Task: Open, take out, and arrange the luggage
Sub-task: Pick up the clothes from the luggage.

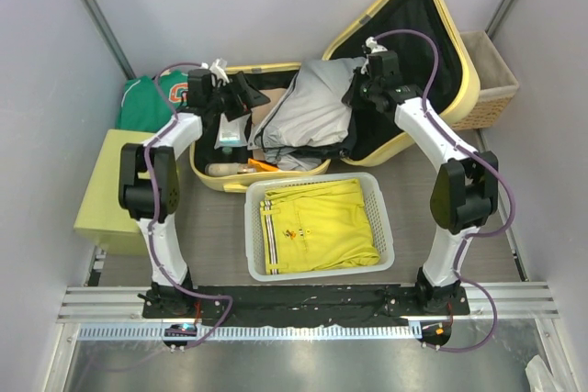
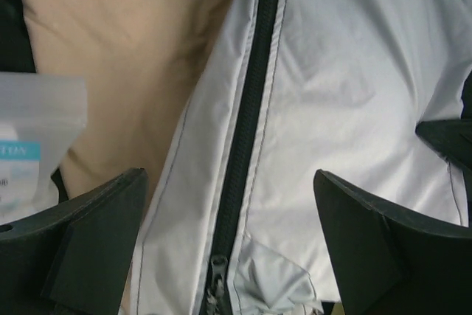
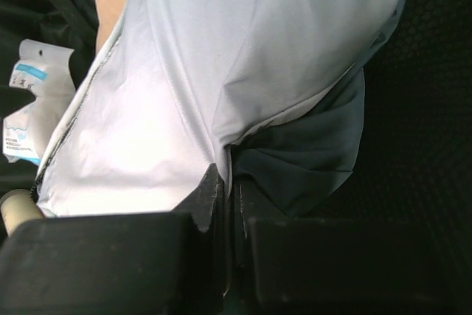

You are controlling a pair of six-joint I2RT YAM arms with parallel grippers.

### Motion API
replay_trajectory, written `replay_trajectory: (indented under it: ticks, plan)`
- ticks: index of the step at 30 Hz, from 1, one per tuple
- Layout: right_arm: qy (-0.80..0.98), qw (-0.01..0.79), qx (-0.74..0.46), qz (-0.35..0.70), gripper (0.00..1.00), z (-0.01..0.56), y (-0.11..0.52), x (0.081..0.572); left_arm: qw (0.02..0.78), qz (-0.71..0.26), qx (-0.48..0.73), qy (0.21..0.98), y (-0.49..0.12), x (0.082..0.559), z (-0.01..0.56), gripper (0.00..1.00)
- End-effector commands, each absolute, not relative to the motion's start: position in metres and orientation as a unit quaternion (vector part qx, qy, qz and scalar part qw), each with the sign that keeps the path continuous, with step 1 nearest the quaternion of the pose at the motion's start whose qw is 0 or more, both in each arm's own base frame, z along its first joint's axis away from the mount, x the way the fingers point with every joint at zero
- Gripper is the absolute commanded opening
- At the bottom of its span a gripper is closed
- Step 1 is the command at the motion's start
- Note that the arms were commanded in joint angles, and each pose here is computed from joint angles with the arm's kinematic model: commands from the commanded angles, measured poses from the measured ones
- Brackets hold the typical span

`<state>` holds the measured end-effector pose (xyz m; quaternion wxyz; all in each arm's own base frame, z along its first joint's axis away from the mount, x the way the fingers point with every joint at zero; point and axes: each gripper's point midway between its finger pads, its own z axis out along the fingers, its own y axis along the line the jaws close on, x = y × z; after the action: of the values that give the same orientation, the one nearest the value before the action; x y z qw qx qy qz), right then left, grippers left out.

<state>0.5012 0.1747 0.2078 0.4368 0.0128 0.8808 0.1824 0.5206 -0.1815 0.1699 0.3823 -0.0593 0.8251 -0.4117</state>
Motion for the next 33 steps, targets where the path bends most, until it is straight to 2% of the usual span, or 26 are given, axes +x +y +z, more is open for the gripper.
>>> replay_trajectory:
  ticks: [1, 6, 10, 15, 18, 20, 21, 22, 24, 25, 26, 27, 28, 30, 31, 32, 33]
  plan:
    - [0.874, 0.450, 0.024, 0.181, 0.01, 0.206, 0.164, 0.522, 0.426, -0.437, -0.021, 0.792, -0.189, 0.551, 0.200, 1.00]
    - [0.874, 0.450, 0.025, 0.182, 0.01, 0.207, 0.161, 0.524, 0.396, -0.451, -0.027, 0.799, -0.196, 0.565, 0.164, 1.00]
    - [0.874, 0.446, 0.027, 0.192, 0.01, 0.208, 0.163, 0.521, 0.359, -0.479, -0.014, 0.801, -0.214, 0.558, 0.145, 1.00]
    - [0.872, 0.439, 0.026, 0.215, 0.01, 0.212, 0.170, 0.515, 0.330, -0.464, 0.007, 0.822, -0.231, 0.545, 0.113, 1.00]
    - [0.872, 0.437, 0.028, 0.220, 0.01, 0.213, 0.171, 0.512, 0.288, -0.511, 0.022, 0.809, -0.249, 0.529, 0.111, 1.00]
    - [0.872, 0.432, 0.029, 0.226, 0.01, 0.212, 0.172, 0.509, 0.297, -0.554, 0.039, 0.776, -0.259, 0.526, 0.129, 0.99]
    - [0.872, 0.432, 0.029, 0.231, 0.01, 0.214, 0.174, 0.506, 0.265, -0.586, 0.020, 0.766, -0.263, 0.515, 0.131, 0.96]
    - [0.871, 0.430, 0.027, 0.235, 0.02, 0.214, 0.175, 0.505, 0.295, -0.603, 0.042, 0.740, -0.265, 0.517, 0.150, 0.92]
    - [0.872, 0.425, 0.030, 0.242, 0.08, 0.213, 0.177, 0.501, 0.280, -0.627, 0.031, 0.727, -0.266, 0.510, 0.160, 0.78]
    - [0.871, 0.424, 0.031, 0.246, 0.17, 0.215, 0.177, 0.498, 0.296, -0.635, 0.044, 0.712, -0.267, 0.509, 0.172, 0.72]
    - [0.870, 0.422, 0.034, 0.253, 0.21, 0.215, 0.179, 0.497, 0.295, -0.643, 0.046, 0.705, -0.269, 0.506, 0.178, 0.61]
    - [0.869, 0.421, 0.035, 0.258, 0.26, 0.216, 0.180, 0.495, 0.294, -0.650, 0.046, 0.700, -0.269, 0.503, 0.182, 0.56]
    - [0.870, 0.417, 0.036, 0.261, 0.39, 0.215, 0.181, 0.491, 0.298, -0.660, 0.051, 0.688, -0.269, 0.499, 0.192, 0.52]
    - [0.867, 0.412, 0.040, 0.277, 0.53, 0.217, 0.185, 0.487, 0.303, -0.664, 0.053, 0.682, -0.268, 0.496, 0.201, 0.36]
    - [0.869, 0.406, 0.043, 0.280, 0.63, 0.213, 0.186, 0.484, 0.304, -0.664, 0.052, 0.681, -0.268, 0.495, 0.203, 0.29]
    - [0.865, 0.410, 0.043, 0.287, 0.67, 0.219, 0.187, 0.481, 0.310, -0.664, 0.053, 0.679, -0.266, 0.495, 0.210, 0.14]
    - [0.863, 0.410, 0.048, 0.290, 0.70, 0.219, 0.186, 0.479, 0.312, -0.662, 0.047, 0.680, -0.264, 0.495, 0.210, 0.06]
